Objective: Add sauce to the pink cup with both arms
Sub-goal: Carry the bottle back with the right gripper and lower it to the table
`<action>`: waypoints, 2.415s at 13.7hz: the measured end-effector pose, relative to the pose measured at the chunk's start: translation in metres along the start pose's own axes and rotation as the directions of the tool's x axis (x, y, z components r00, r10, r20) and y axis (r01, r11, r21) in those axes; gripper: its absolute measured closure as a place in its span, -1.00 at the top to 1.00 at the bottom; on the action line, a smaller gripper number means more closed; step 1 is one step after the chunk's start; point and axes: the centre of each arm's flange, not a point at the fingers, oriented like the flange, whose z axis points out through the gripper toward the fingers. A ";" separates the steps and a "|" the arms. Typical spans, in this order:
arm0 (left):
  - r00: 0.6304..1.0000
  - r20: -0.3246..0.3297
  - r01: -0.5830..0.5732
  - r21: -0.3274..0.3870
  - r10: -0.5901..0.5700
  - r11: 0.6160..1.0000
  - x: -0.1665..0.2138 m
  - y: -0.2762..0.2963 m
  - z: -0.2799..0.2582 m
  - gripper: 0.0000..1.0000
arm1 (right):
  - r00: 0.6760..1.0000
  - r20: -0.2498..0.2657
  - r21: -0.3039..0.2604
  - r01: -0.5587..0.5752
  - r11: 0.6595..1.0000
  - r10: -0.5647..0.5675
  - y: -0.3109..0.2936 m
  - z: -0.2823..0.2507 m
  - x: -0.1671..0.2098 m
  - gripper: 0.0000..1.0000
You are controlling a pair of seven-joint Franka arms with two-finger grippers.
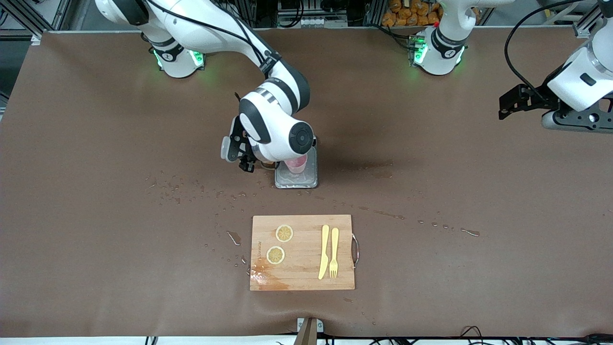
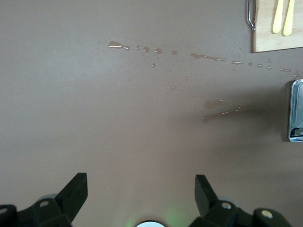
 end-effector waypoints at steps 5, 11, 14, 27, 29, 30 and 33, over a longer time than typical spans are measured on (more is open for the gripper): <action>1.000 0.000 0.002 0.000 -0.002 1.000 0.000 -0.001 0.000 1.00 | 0.985 0.171 -0.037 0.028 0.999 -0.022 -0.030 -0.022 0.070 -0.21; 1.000 -0.001 0.004 0.000 -0.004 1.000 0.000 -0.002 0.000 1.00 | 0.895 0.432 -0.002 0.122 0.993 -0.109 -0.039 -0.009 0.164 -0.21; 1.000 -0.001 0.004 0.000 -0.004 1.000 0.000 -0.002 0.000 1.00 | 0.820 0.561 -0.018 0.149 0.989 -0.114 -0.047 0.011 0.219 -0.21; 1.000 -0.001 -0.003 0.000 0.003 1.000 0.000 0.002 0.000 1.00 | 0.163 0.970 0.125 0.304 0.944 -0.181 -0.111 0.247 0.449 -0.27; 1.000 -0.001 -0.003 0.000 0.003 1.000 0.000 0.002 0.000 1.00 | 0.058 0.978 0.174 0.300 0.938 -0.200 -0.116 0.309 0.455 -0.28; 1.000 -0.001 -0.004 0.000 0.004 1.000 0.000 0.002 -0.001 1.00 | 0.010 0.978 0.196 0.293 0.936 -0.208 -0.118 0.341 0.455 -0.28; 1.000 -0.002 -0.004 0.000 0.004 1.000 0.000 0.002 -0.001 1.00 | -0.129 0.964 0.258 0.268 0.928 -0.231 -0.118 0.421 0.434 -0.28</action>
